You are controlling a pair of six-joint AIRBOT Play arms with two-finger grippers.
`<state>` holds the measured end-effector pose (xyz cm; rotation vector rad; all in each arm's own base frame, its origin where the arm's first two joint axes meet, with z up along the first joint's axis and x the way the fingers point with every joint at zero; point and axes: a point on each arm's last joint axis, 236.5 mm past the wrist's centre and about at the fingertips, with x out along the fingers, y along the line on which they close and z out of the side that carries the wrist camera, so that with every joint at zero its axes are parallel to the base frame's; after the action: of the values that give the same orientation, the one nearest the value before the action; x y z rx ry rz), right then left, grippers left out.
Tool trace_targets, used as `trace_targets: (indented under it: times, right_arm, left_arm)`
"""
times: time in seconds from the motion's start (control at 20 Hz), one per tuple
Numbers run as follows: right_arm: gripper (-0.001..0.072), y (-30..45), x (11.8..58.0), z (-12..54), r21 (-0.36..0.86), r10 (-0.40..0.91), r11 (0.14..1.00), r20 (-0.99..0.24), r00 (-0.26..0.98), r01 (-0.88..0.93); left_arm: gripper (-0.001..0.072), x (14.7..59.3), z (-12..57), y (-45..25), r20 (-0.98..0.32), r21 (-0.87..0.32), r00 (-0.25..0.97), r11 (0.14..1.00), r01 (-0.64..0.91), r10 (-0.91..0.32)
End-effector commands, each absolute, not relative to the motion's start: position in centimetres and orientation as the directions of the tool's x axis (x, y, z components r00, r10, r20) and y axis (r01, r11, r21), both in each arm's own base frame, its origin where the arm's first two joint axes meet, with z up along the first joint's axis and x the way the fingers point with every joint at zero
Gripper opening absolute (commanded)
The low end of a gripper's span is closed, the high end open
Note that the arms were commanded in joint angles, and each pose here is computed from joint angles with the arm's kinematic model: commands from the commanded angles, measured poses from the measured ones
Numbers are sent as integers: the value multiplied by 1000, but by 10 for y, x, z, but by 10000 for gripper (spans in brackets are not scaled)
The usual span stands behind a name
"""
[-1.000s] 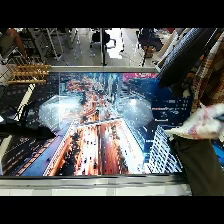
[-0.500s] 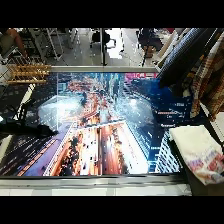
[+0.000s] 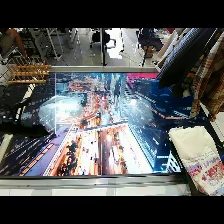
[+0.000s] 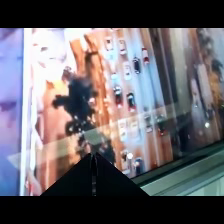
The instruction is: Fold the clothes and pants, and hang the long-sleeved shirts on hangers.
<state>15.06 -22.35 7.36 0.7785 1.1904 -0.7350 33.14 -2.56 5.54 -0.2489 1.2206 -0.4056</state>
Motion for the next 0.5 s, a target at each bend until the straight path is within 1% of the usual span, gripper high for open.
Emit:
trace_targets:
  times: [0.0,0.05,0.15,0.25,0.3,0.35,0.4,0.45]
  right_arm:
    - [693,-186,276,159,525,46,675,-732,680,519]
    - [693,-153,298,164,566,157,718,-698,699,404]
    - [691,-93,321,143,557,300,781,-730,614,282]
    - [689,-43,339,111,503,348,845,-775,528,181]
    - [688,-22,348,98,476,353,869,-784,510,131]
    - [672,-3,360,88,451,350,889,-783,514,82]
    - [561,16,374,81,427,347,904,-774,530,32]
    - [445,32,389,79,413,345,911,-755,558,-4]
  left_arm:
    - [6,333,66,31,-913,-264,317,964,18,-256]
    - [6,330,74,50,-928,-219,316,975,-40,-196]
    - [6,326,87,82,-940,-141,328,981,-133,-90]
    - [7,325,94,101,-934,-119,355,974,-194,-43]
    - [7,322,94,104,-936,-128,351,965,-228,-41]
    - [7,322,94,105,-936,-147,349,948,-282,-41]
    - [7,322,93,105,-937,-159,347,935,-318,-41]
    - [7,322,93,105,-937,-160,346,934,-320,-42]
